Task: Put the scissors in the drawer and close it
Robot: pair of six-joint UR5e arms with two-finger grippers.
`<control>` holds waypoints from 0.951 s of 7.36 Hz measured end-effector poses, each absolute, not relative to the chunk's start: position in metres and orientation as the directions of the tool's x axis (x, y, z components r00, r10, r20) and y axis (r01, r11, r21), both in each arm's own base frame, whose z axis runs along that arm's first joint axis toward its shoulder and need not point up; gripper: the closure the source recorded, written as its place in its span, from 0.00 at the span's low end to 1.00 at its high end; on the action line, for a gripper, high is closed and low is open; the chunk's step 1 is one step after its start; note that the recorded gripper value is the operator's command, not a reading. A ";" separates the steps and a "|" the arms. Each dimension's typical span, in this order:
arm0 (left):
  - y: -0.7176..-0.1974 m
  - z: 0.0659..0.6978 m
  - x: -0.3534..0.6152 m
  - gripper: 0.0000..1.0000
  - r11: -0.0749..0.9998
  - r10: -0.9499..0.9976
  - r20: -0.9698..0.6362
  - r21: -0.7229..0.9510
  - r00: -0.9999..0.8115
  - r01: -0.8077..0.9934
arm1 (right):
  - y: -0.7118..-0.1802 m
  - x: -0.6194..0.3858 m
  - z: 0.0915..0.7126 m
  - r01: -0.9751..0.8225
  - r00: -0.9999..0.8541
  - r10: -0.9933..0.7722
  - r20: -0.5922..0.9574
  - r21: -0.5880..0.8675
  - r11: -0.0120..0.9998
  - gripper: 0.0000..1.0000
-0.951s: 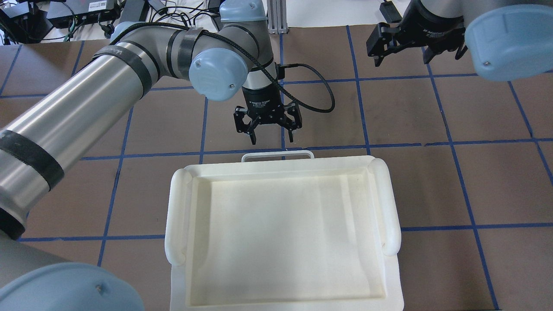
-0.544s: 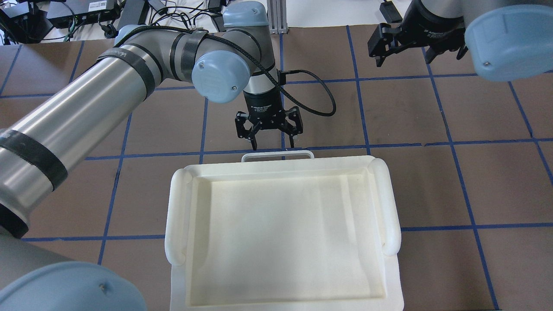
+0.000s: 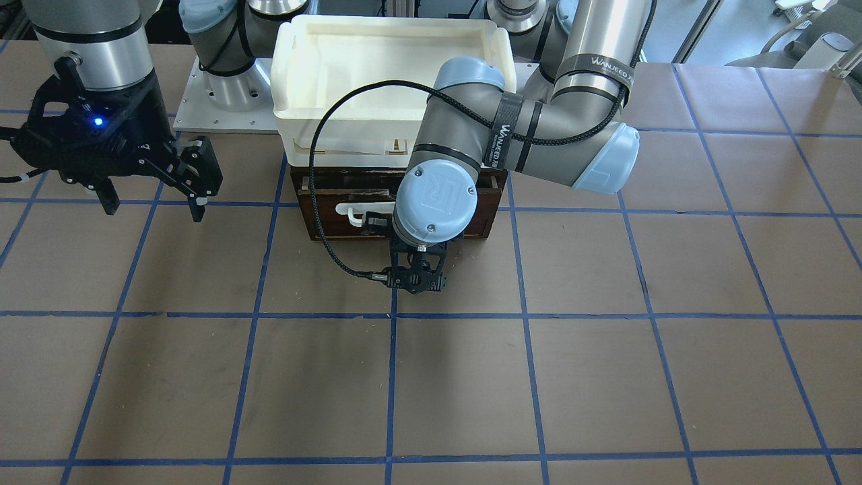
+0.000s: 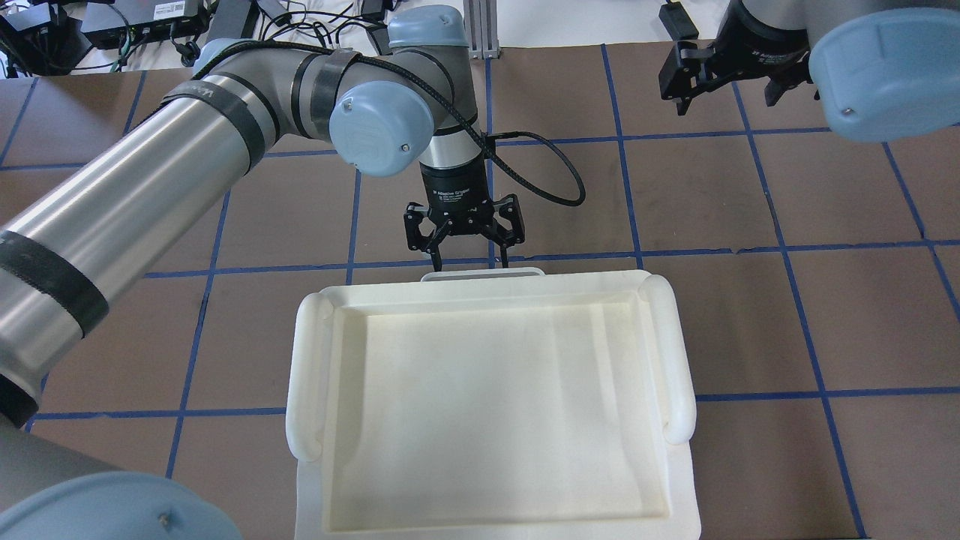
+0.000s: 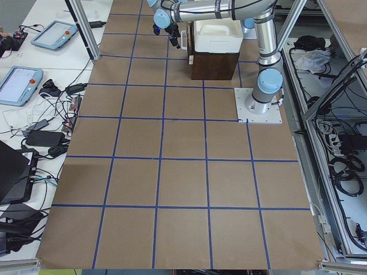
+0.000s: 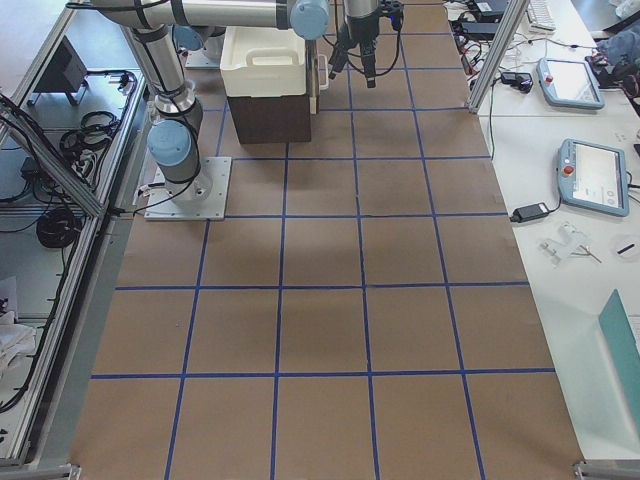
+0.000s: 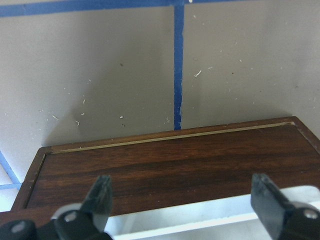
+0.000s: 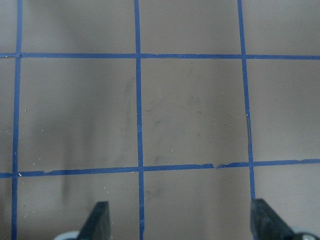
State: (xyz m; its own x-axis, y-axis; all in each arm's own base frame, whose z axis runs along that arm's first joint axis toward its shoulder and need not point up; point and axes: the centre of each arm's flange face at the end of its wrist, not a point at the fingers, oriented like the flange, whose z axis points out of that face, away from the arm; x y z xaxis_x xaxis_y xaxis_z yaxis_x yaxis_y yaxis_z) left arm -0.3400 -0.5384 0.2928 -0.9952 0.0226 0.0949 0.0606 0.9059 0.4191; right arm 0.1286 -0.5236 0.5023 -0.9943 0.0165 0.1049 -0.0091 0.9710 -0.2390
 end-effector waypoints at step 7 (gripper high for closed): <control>-0.525 0.291 -0.337 0.00 0.885 0.020 0.081 0.462 -0.997 0.055 | -0.500 0.148 0.512 -0.014 -0.997 -0.027 -0.070 -0.179 0.984 0.00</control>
State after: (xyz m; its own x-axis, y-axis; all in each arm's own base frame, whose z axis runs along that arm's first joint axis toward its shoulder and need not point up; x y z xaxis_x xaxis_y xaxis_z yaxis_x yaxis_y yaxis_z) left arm -0.3368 -0.5252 0.2909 -0.9966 0.0198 0.0805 0.0549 0.8852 0.4620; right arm 0.1483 -0.5002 0.5121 -0.9972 -0.0269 -0.0700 -0.0140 0.9838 -0.1790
